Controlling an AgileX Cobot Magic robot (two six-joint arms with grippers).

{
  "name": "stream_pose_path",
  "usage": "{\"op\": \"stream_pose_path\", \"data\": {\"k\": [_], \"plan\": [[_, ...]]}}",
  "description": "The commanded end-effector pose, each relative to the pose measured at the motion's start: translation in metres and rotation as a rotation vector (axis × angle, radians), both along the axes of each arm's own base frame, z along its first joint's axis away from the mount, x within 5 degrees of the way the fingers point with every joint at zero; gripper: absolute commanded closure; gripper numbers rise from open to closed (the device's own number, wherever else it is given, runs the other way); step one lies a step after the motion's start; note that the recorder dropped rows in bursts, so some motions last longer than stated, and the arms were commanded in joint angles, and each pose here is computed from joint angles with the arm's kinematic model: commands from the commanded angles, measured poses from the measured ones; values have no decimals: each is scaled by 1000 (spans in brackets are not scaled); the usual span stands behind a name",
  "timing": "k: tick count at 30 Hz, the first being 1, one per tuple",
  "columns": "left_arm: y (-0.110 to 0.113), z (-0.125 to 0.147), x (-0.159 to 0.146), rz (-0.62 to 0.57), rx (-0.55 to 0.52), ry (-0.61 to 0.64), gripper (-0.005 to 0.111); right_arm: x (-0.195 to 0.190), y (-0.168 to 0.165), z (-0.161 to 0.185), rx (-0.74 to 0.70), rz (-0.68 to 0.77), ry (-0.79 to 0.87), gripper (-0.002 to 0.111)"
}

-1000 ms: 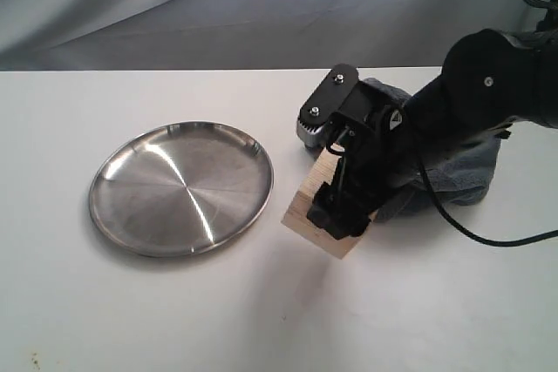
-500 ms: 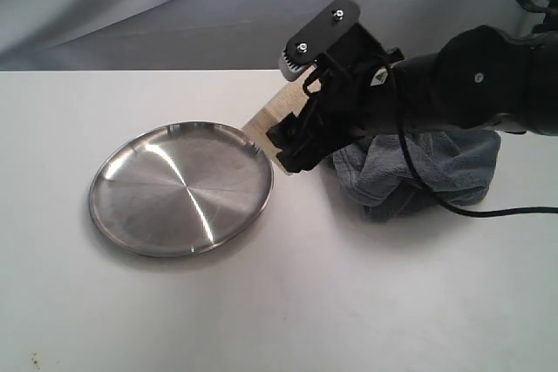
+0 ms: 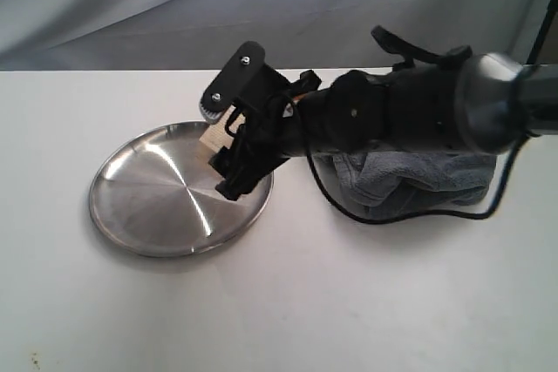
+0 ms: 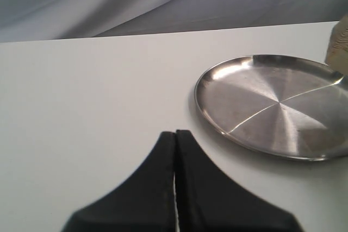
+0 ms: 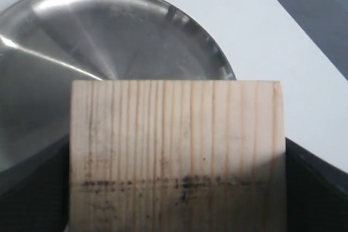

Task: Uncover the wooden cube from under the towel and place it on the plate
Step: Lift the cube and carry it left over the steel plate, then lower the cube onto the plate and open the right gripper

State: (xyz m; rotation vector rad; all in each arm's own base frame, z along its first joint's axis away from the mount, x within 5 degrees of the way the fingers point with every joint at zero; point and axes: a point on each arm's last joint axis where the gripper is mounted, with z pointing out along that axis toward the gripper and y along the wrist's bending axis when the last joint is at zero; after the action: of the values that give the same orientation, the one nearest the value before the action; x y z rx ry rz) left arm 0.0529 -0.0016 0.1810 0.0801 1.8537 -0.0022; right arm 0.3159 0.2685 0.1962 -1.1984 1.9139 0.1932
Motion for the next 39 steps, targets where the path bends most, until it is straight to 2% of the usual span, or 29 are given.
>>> {"op": "stream_pose_path", "data": {"k": [1, 8, 14, 22, 35, 39], "plan": [[0, 0, 0, -2, -8, -10, 107, 25, 23, 18, 122, -48, -12, 108], [0, 0, 0, -2, -8, -10, 107, 44, 57, 20, 101, 72, 136, 108], [0, 0, 0, -2, -8, -10, 107, 60, 77, 16, 68, 144, 178, 108], [0, 0, 0, -2, -8, -10, 107, 76, 73, -16, -145, 71, 232, 108], [0, 0, 0, -2, -8, -10, 107, 77, 74, -18, -137, 68, 223, 108], [0, 0, 0, -2, -8, -10, 107, 78, 77, -16, -91, 58, 222, 108]]}}
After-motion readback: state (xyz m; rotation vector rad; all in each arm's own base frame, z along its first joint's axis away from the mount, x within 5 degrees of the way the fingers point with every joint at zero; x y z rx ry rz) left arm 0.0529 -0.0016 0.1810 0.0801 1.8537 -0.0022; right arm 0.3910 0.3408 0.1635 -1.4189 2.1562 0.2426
